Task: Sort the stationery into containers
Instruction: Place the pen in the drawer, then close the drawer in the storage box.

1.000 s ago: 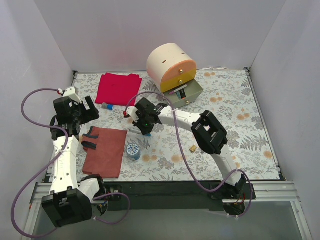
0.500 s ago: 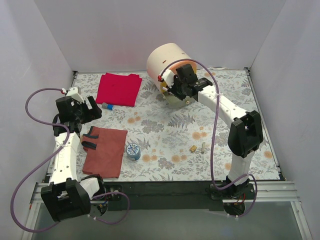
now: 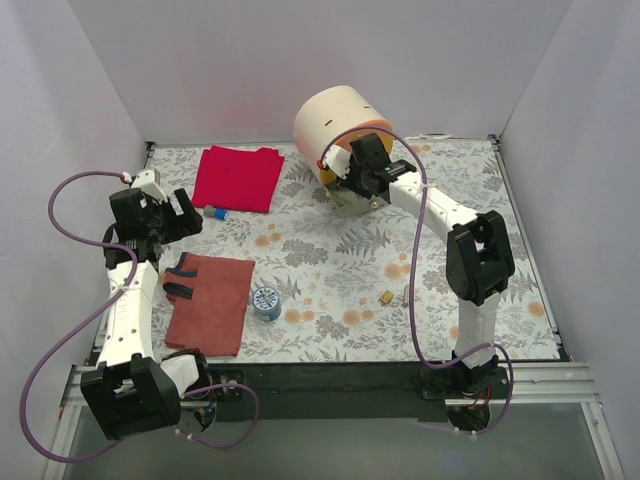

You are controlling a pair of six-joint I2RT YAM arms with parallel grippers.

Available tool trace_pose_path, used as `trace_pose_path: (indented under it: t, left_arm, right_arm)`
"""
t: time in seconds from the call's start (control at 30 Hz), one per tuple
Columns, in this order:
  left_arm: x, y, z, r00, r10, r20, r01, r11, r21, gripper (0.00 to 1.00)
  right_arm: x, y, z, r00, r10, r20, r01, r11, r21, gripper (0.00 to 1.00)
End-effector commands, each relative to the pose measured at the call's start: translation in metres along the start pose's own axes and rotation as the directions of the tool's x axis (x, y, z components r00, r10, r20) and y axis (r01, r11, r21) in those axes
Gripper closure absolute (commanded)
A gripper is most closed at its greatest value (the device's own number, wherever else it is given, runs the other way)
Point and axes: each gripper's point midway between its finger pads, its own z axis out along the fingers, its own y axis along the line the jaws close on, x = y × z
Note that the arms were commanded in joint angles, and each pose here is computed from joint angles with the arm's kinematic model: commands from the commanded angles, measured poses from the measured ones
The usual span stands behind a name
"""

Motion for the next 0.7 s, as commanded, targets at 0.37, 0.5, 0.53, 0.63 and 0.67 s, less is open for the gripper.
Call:
trace_pose_path:
  t: [0.37,0.5,0.53,0.63,0.67]
  left_arm:
    - [-0.005,-0.01,0.0,1.0,-0.014,0.012,0.013,0.998,0.059,0.2]
    - [-0.002,-0.012,0.003,1.0,-0.017,-0.002,0.017,0.997,0.075,0.21]
    - [-0.002,-0.013,0.003,1.0,-0.016,-0.004,0.016,0.997,0.078,0.21]
    - [0.003,-0.012,0.004,1.0,-0.012,-0.018,0.013,0.997,0.076,0.21]
    - [0.006,-0.012,0.003,0.999,-0.013,-0.031,0.016,0.997,0.075,0.21]
  right_arm:
    - [0.049,-0.031,-0.062,0.916,0.397,0.052,-0.399,0.916,0.028,0.58]
    - [0.084,-0.015,-0.058,0.842,0.54,0.006,-0.538,0.84,-0.078,0.97]
    - [0.09,-0.013,-0.056,0.82,0.572,-0.006,-0.57,0.816,-0.1,0.99]
    - [0.105,-0.006,-0.053,0.641,0.767,-0.029,-0.751,0.62,-0.227,0.99]
    - [0.118,-0.01,-0.051,0.572,0.819,-0.035,-0.799,0.548,-0.249,0.99]
